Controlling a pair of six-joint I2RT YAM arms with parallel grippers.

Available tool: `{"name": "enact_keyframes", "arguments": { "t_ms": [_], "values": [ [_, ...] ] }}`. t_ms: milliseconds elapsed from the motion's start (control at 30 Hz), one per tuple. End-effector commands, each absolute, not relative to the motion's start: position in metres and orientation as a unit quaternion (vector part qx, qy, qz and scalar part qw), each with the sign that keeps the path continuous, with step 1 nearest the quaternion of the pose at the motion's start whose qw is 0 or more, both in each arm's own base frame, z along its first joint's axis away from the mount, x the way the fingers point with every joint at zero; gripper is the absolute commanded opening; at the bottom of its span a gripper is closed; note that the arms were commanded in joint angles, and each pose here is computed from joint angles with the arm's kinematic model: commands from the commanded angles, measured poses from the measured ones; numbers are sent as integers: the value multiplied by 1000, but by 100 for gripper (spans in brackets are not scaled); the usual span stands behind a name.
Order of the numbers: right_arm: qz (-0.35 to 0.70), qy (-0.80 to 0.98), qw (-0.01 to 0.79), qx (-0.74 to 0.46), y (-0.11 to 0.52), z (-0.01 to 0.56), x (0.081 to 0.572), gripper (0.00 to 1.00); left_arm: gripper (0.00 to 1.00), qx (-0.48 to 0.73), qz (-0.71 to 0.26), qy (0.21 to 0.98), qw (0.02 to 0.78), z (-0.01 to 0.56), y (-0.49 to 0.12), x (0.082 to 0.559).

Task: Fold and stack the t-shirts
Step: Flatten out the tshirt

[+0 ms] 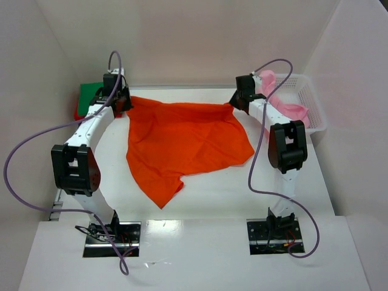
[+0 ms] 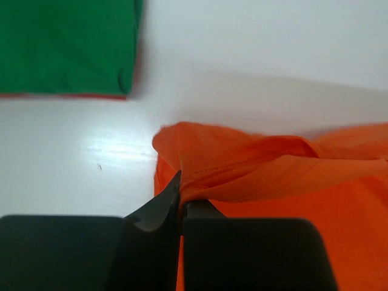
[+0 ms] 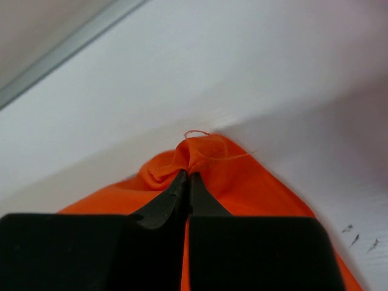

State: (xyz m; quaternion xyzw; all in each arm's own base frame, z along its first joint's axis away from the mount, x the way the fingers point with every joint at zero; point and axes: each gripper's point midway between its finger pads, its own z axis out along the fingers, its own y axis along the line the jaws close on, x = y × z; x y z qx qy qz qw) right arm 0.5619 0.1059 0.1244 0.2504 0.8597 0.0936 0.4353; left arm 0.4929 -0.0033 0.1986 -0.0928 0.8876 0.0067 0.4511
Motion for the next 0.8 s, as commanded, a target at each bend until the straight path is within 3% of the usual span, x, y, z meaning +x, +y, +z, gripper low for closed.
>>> {"name": "enact_keyframes", "arguments": {
  "t_ms": [0, 233, 333, 567, 633, 767],
  "values": [
    [110, 852, 440, 261, 102, 134, 548, 1, 0, -84, 7, 902, 424, 186, -10, 465],
    [114, 833, 484, 243, 99, 175, 555, 1, 0, -115, 29, 885, 450, 211, 2, 465],
    [158, 825, 499, 211, 116, 197, 563, 6, 0, -122, 29, 878, 462, 222, 3, 469],
    [163, 852, 449, 214, 128, 144, 554, 9, 0, -116, 34, 885, 449, 208, 3, 472],
    [161, 863, 423, 224, 128, 118, 546, 15, 0, -104, 29, 888, 448, 208, 1, 472],
    [154, 886, 380, 216, 132, 81, 536, 41, 0, -99, 34, 896, 431, 193, 1, 471]
  ]
}}
